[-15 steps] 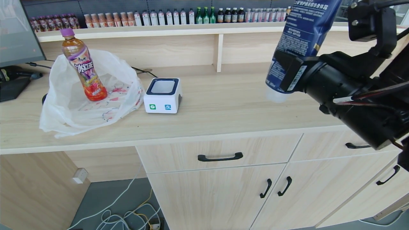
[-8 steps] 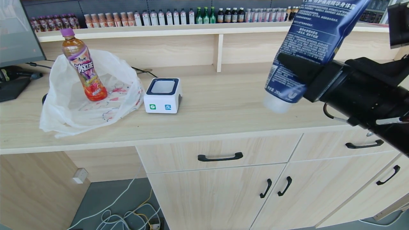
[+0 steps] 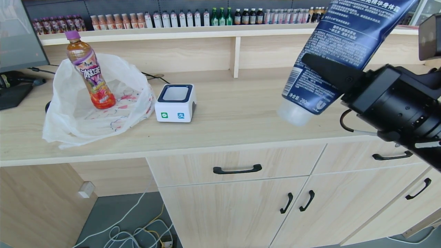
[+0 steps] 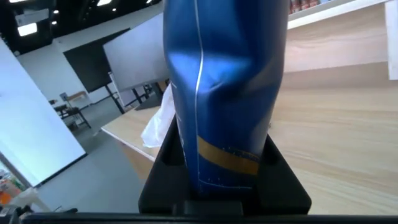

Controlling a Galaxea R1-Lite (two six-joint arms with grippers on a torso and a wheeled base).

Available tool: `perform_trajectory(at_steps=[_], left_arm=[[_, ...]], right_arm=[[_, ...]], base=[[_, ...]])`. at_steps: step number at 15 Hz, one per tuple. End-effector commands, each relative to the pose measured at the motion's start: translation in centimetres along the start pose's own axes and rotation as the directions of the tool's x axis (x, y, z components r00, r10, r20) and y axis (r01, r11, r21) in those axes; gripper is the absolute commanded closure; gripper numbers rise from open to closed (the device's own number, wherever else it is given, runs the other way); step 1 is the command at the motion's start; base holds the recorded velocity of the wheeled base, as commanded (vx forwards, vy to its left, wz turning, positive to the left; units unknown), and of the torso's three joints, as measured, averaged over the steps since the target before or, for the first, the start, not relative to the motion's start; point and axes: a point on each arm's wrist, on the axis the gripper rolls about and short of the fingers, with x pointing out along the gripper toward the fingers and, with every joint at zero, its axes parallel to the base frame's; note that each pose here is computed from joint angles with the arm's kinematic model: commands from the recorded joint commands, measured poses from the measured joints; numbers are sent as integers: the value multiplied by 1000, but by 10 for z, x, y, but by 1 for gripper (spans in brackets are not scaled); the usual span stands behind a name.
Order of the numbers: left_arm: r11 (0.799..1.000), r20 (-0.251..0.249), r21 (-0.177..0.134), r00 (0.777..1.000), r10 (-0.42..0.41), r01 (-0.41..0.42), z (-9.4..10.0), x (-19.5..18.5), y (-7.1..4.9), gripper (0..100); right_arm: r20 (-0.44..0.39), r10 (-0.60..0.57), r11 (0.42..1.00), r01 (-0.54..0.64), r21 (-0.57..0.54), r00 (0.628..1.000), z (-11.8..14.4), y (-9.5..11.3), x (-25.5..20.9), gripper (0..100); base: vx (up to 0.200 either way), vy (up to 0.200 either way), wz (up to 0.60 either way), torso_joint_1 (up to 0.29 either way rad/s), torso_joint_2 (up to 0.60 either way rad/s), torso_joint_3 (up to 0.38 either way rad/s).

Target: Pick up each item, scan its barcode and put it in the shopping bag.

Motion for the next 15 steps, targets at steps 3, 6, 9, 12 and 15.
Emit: perform_trajectory(at_steps=[3, 6, 9, 12, 15], left_arm=[[1000, 0, 0, 1000, 1, -1, 0, 0, 0, 0], [1000, 0, 0, 1000, 1, -1, 0, 0, 0, 0], [1000, 0, 0, 1000, 1, -1, 0, 0, 0, 0], [1000, 0, 0, 1000, 1, -1, 0, 0, 0, 0], [1000, 0, 0, 1000, 1, -1, 0, 0, 0, 0]], right_arm=[[-82, 153, 986, -147, 78, 985, -17, -6, 8, 100], [-138, 292, 955, -281, 94, 946, -18, -3, 8, 100], [-164, 370, 926, -349, 142, 915, -18, -1, 8, 100], [-175, 422, 904, -399, 151, 890, -16, 0, 10, 100], [-178, 489, 869, -458, 189, 854, -10, 5, 13, 100]], base=[[0, 0, 0, 0, 0, 0], [0, 0, 0, 0, 0, 0], [0, 0, 0, 0, 0, 0], [0, 0, 0, 0, 0, 0], [0, 0, 0, 0, 0, 0]])
